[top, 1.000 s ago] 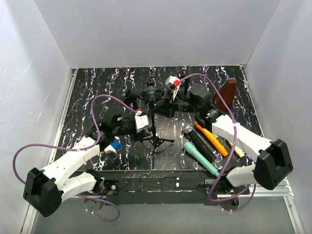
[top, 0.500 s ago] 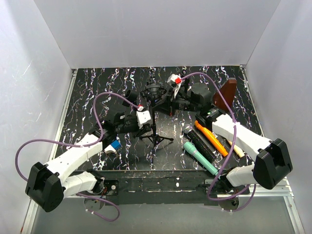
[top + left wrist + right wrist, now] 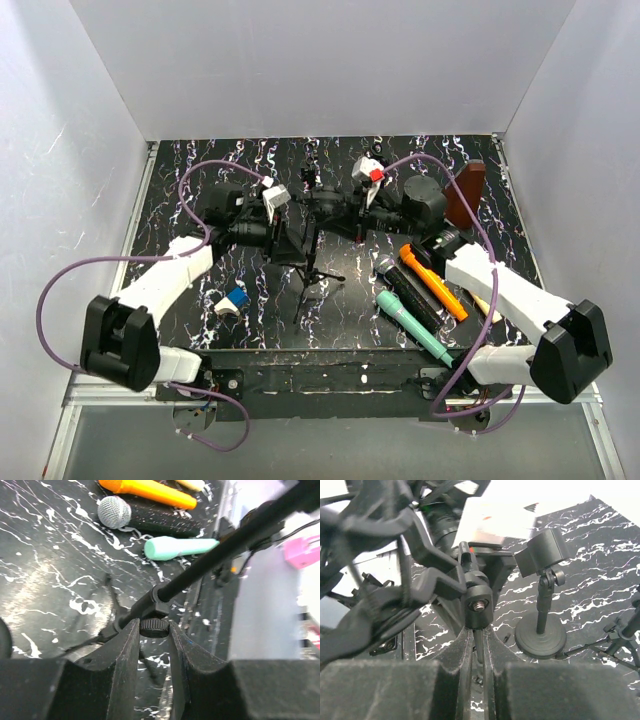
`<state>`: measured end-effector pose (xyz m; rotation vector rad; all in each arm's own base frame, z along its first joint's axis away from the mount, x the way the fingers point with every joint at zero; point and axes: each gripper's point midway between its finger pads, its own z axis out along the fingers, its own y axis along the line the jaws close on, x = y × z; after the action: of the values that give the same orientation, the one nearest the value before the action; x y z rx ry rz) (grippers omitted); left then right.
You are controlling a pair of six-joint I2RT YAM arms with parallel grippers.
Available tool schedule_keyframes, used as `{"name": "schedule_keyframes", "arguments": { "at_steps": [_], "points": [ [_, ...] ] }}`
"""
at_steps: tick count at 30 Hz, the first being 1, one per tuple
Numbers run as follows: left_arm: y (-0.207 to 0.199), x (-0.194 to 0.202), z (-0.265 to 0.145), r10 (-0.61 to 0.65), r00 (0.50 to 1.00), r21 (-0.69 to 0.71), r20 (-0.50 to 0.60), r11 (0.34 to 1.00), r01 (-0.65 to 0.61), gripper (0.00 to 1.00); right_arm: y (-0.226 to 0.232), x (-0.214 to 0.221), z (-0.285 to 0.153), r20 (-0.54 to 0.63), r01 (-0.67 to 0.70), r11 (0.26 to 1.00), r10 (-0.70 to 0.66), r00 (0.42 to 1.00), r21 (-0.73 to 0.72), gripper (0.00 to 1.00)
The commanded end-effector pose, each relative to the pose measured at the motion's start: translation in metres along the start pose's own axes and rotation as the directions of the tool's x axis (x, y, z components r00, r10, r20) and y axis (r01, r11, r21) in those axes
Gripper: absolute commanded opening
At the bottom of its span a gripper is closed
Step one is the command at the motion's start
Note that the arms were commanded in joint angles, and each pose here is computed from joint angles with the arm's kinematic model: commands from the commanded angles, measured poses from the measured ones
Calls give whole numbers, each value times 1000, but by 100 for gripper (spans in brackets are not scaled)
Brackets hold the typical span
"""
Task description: Remove the microphone from the stand
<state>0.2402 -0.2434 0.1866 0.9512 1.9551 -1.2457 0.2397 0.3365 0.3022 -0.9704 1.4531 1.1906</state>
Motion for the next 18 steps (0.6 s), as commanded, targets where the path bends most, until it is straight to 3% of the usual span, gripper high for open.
{"name": "schedule_keyframes", "arguments": {
  "at_steps": [1,7,8,10,12,13,15,18],
  "points": [
    [-22,-24,-8,-235,972,191,-6,954,232,0,25,-24,-16,80,155,986,-149,986,-69,1],
    [-22,-26,-5,-413,909,206,-58,886,415,0,31,-19,-21,82,189,978,-182,980,-86,1],
    [-20,-24,-5,-437,897,176,-62,880,441,5,31,-19,-20,83,188,978,-181,980,-88,1],
    [-14,-24,-8,-429,902,108,-49,896,431,36,29,-18,-19,82,174,982,-168,982,-78,1],
    [-7,-31,-15,-309,951,16,2,951,309,54,25,-17,-17,80,161,985,-155,985,-69,1],
    [-6,-37,-20,-211,977,-24,28,977,212,57,24,-16,-17,78,155,986,-150,986,-66,1],
    [-8,-40,-26,-53,998,-70,36,996,56,60,21,-15,-15,75,138,989,-134,988,-58,1],
    [-6,-37,-30,183,983,-106,23,978,-180,60,18,-13,-12,67,113,992,-109,992,-51,1]
  ]
}}
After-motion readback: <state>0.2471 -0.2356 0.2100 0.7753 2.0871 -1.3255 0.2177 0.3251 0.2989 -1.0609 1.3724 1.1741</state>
